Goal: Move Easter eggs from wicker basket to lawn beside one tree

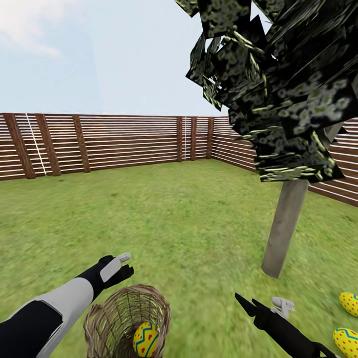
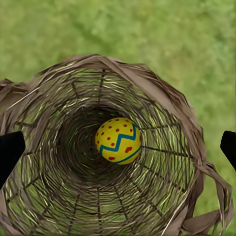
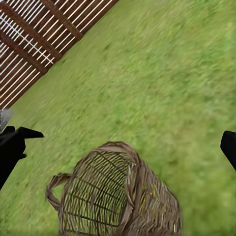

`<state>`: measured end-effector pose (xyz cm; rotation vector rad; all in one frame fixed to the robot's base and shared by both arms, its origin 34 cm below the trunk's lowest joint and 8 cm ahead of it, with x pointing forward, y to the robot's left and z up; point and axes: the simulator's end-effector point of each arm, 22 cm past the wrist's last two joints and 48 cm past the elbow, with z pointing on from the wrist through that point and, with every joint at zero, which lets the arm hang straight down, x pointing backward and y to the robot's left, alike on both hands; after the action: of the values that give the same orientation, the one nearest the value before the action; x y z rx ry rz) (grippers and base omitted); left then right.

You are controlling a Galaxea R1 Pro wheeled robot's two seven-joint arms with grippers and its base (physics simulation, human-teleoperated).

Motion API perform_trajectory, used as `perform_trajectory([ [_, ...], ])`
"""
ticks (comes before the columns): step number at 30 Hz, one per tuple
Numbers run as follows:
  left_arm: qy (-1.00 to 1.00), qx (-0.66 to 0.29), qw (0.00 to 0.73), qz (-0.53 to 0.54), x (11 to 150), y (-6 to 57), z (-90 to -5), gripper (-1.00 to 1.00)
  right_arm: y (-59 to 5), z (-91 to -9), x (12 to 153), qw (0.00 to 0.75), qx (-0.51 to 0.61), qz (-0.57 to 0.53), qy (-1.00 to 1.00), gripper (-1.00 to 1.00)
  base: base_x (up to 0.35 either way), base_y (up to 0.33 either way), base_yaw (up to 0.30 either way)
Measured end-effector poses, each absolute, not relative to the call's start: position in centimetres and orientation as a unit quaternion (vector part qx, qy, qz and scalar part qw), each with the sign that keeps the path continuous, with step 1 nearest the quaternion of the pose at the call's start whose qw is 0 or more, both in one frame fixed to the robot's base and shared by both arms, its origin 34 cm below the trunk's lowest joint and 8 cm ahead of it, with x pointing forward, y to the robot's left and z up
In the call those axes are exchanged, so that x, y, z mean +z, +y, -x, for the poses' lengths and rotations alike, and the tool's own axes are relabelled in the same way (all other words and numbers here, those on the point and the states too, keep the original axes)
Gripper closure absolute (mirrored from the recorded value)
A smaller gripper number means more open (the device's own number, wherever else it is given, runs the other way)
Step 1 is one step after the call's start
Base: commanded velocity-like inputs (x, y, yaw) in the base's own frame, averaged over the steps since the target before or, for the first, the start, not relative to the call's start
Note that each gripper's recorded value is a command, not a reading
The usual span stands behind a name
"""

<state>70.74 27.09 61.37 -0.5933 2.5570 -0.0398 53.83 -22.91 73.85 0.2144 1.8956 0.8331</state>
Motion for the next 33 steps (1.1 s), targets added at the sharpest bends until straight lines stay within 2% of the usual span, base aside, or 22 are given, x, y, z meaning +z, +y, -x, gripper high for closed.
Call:
perform_trajectory([
  [33, 0.942, -0.008, 0.254, 0.22, 54.7, 27.3, -69.5, -1.0, -22.9, -52.7, 67.2, 0.506, 0.347, -0.088, 0.785, -1.0, 0.0, 0.0, 0.0],
])
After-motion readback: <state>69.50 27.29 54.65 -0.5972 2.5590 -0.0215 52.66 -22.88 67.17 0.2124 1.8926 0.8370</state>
